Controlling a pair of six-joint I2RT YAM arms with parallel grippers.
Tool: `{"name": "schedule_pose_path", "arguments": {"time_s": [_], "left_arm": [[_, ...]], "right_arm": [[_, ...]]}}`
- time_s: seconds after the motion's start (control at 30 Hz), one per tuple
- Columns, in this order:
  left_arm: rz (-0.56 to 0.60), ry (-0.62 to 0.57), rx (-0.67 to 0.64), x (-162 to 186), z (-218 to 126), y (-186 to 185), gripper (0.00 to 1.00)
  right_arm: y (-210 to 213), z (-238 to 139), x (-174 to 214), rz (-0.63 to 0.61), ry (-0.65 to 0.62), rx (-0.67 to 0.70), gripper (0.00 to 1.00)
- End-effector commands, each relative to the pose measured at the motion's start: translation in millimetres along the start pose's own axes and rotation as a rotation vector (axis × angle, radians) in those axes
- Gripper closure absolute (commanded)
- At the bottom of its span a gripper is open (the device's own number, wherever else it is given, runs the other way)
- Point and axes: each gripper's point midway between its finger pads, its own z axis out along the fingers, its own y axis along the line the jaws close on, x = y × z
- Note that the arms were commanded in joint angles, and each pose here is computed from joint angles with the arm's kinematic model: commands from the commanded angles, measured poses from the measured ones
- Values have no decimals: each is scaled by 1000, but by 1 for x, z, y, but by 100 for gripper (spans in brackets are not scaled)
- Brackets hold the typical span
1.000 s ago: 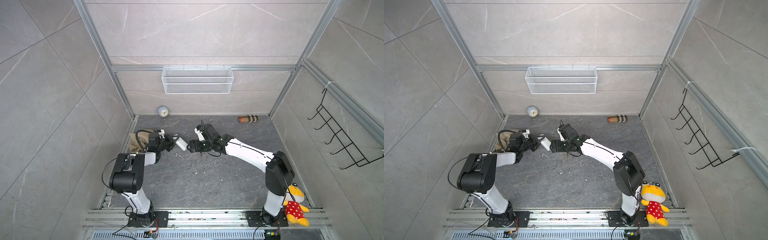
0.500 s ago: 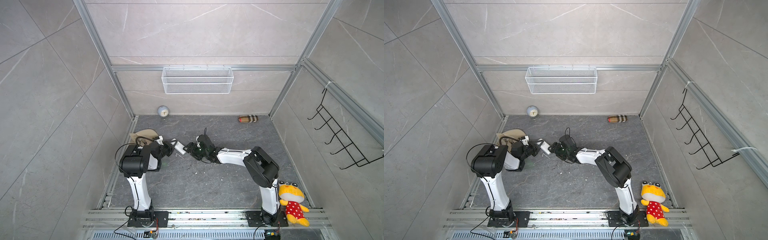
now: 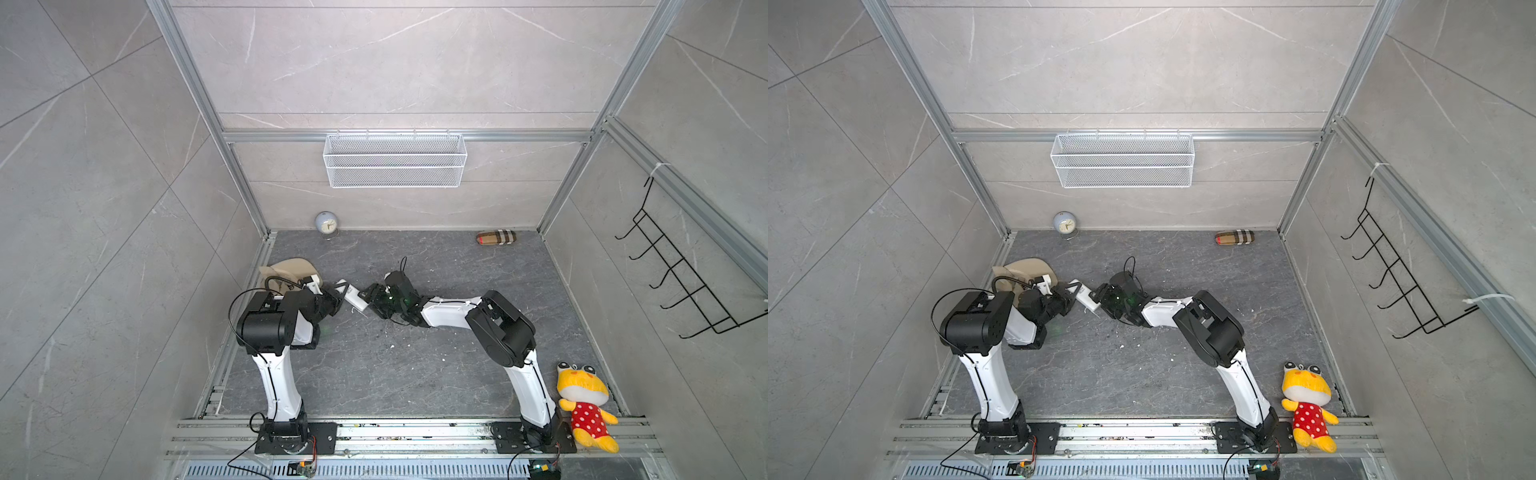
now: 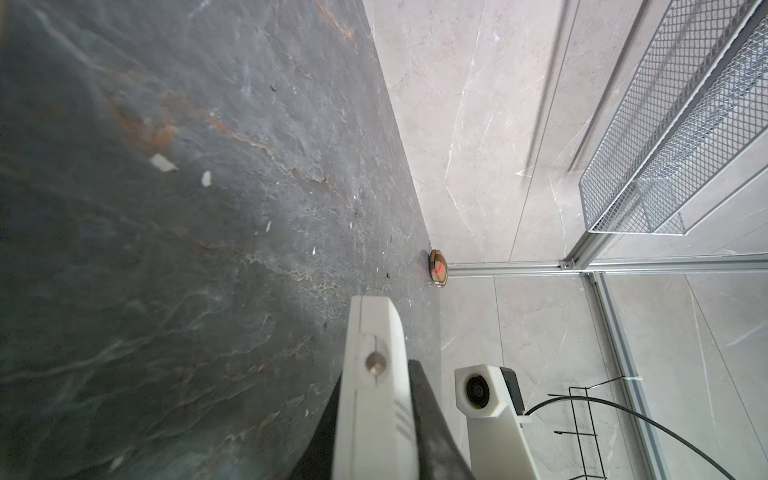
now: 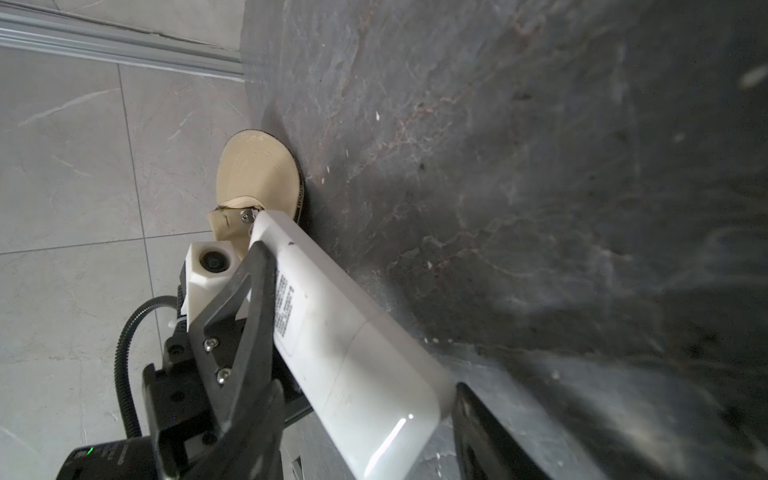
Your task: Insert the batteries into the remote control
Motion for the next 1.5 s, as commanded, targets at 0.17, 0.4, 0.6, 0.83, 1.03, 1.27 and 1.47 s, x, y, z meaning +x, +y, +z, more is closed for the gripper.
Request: {"name": "schedule_pose_path", "arguments": {"time_s": [0.17, 0.4, 0.6, 0.83, 1.03, 1.27, 1.47], "left_arm": [[80, -76, 14, -6, -7, -3, 100], [77, -103, -9, -8, -11, 3, 100], [51, -118, -35, -9, -12, 12, 100], [17, -106, -23, -9, -10, 10, 100], [-4, -107, -2, -10, -13, 1, 100], [-10, -108, -1, -10, -14, 0, 100], [-11, -116, 2, -12, -17, -1, 100]], "right_arm": [[-7, 11, 7, 34, -50, 13, 40], [-12, 17, 16, 63, -54, 12, 40], [-14, 17, 25, 75, -66, 28, 39], [-21, 19, 26, 98, -89, 39, 32], [-14, 17, 21, 106, -111, 25, 42], [-7, 15, 20, 64, -110, 39, 48], [-5, 18, 18, 57, -104, 46, 47]]}}
